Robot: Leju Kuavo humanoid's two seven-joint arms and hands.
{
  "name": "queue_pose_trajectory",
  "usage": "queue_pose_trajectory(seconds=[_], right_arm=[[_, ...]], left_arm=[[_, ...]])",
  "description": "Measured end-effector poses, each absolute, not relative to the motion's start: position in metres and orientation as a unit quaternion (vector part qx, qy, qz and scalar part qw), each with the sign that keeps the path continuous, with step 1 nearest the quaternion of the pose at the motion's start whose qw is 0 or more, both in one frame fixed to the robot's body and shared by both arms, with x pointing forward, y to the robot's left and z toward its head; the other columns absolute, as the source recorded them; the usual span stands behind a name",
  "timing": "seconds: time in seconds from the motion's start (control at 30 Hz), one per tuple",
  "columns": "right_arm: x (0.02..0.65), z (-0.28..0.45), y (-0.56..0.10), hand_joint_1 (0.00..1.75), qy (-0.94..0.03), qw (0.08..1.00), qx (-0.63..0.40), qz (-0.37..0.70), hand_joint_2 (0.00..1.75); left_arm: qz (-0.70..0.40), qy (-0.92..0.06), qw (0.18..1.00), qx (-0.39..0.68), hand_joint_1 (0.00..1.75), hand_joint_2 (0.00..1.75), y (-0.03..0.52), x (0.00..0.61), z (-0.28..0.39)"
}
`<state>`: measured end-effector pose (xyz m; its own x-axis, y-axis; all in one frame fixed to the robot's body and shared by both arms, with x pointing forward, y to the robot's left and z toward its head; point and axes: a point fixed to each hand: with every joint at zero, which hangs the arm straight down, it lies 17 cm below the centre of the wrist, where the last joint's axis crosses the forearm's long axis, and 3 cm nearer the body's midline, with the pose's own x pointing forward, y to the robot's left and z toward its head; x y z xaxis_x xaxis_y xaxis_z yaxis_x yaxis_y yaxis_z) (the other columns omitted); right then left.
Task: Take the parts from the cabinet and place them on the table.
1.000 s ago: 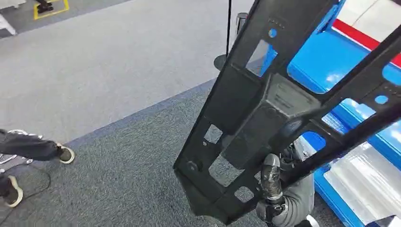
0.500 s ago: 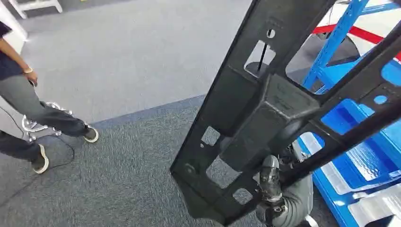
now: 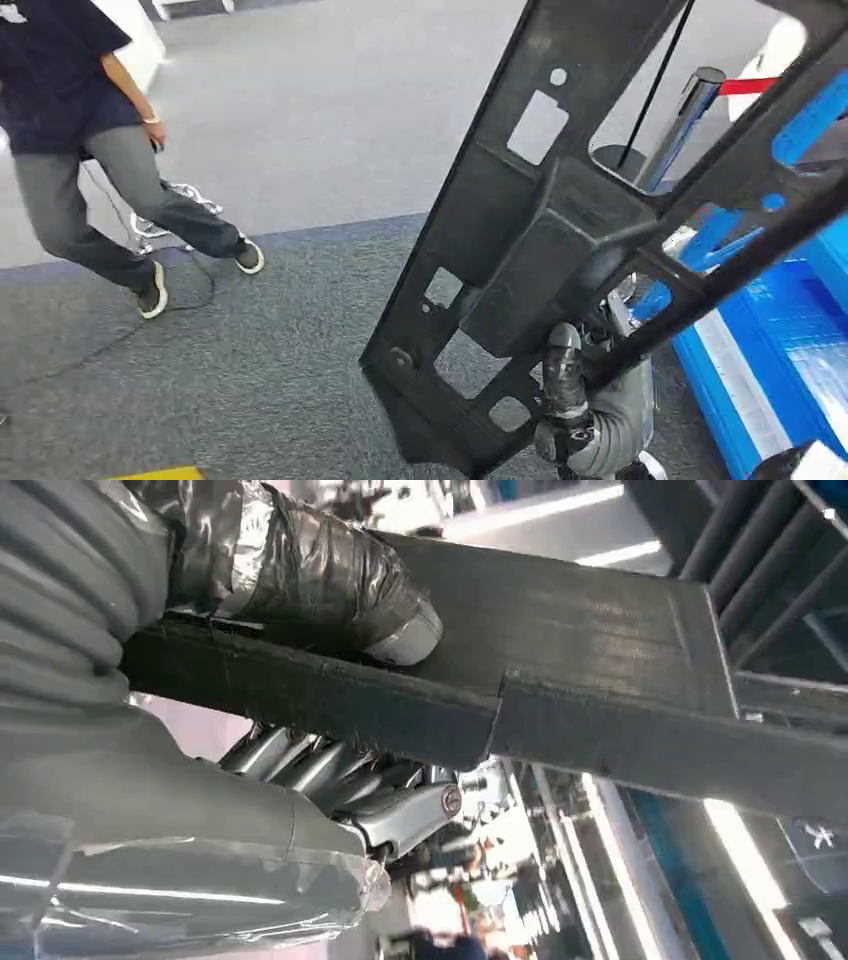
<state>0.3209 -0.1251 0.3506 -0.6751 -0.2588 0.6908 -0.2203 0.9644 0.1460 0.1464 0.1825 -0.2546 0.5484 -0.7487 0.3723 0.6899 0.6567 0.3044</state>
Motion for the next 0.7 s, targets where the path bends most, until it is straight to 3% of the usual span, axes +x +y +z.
queue_pose_trajectory(seconds=[0.7], right_arm=[[0.327, 0.338, -0.123, 1.75, -0.908, 0.397, 0.131, -0.029, 1.75]], left_arm=[[-0.412, -0.246, 0.876, 0.049, 0.0, 1.75, 0.173, 0.144, -0.253]])
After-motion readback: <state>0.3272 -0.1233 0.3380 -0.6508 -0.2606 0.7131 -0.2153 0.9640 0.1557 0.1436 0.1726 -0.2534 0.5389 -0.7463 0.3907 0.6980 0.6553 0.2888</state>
